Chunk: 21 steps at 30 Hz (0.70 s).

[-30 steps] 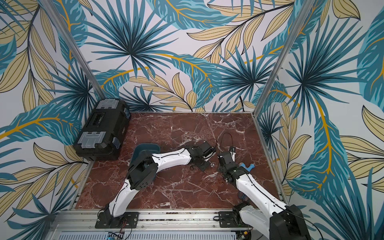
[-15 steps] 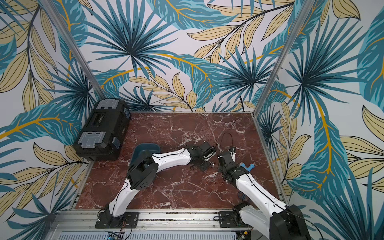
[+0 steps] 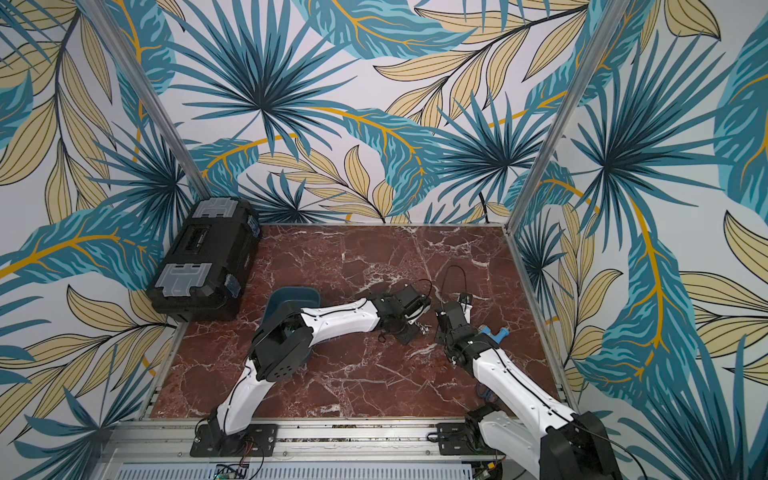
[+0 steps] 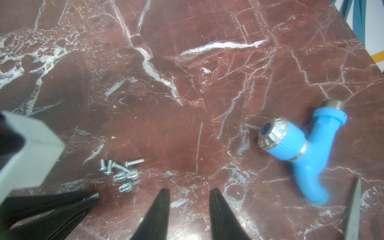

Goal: Put the screws on the desktop into the storage box
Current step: Pick up the screw from the center of the board, then place the screw in the storage box.

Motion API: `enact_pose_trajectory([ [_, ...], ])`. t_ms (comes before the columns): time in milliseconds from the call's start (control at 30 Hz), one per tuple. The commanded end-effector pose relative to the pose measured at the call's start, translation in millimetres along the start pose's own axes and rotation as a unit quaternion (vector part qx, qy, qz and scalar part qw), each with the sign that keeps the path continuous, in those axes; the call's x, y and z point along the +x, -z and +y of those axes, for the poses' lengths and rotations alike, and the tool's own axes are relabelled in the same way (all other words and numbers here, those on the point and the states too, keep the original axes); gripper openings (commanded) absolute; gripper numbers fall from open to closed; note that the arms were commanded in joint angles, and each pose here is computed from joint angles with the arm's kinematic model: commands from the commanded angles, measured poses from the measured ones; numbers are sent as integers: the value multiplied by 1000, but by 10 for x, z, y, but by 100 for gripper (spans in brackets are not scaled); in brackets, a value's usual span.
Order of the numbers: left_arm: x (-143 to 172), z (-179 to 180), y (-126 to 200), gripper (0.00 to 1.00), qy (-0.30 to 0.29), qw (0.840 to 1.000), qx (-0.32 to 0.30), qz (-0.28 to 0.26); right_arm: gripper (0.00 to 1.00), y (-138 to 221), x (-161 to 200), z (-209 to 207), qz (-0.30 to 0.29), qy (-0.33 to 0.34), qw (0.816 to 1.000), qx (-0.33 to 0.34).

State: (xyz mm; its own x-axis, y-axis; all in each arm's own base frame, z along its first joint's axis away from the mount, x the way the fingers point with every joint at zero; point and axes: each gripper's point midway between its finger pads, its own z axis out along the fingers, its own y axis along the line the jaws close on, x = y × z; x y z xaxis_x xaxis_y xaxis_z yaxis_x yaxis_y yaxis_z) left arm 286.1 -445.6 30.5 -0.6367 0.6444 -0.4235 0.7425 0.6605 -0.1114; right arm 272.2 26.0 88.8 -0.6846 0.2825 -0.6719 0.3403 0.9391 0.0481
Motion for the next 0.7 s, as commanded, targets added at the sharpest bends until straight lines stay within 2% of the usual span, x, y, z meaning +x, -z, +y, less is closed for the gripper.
enact_pose_trajectory([
  [0,-86,-37,454,0,28,999,15,-33,37,-1,4,-46,-6,-9,1000,7],
  [200,2,139,1037,0,68,995,8,-74,37,-13,11,-28,-2,-6,1000,5],
  [367,276,586,1538,0,130,986,-30,-103,37,-23,20,-19,1,-4,1000,4],
  [533,785,1270,1977,0,211,964,-126,-101,37,-29,23,-5,3,-3,1000,2],
  [667,1218,1720,2096,0,292,938,-168,-80,37,-28,25,-9,3,-3,1000,2],
])
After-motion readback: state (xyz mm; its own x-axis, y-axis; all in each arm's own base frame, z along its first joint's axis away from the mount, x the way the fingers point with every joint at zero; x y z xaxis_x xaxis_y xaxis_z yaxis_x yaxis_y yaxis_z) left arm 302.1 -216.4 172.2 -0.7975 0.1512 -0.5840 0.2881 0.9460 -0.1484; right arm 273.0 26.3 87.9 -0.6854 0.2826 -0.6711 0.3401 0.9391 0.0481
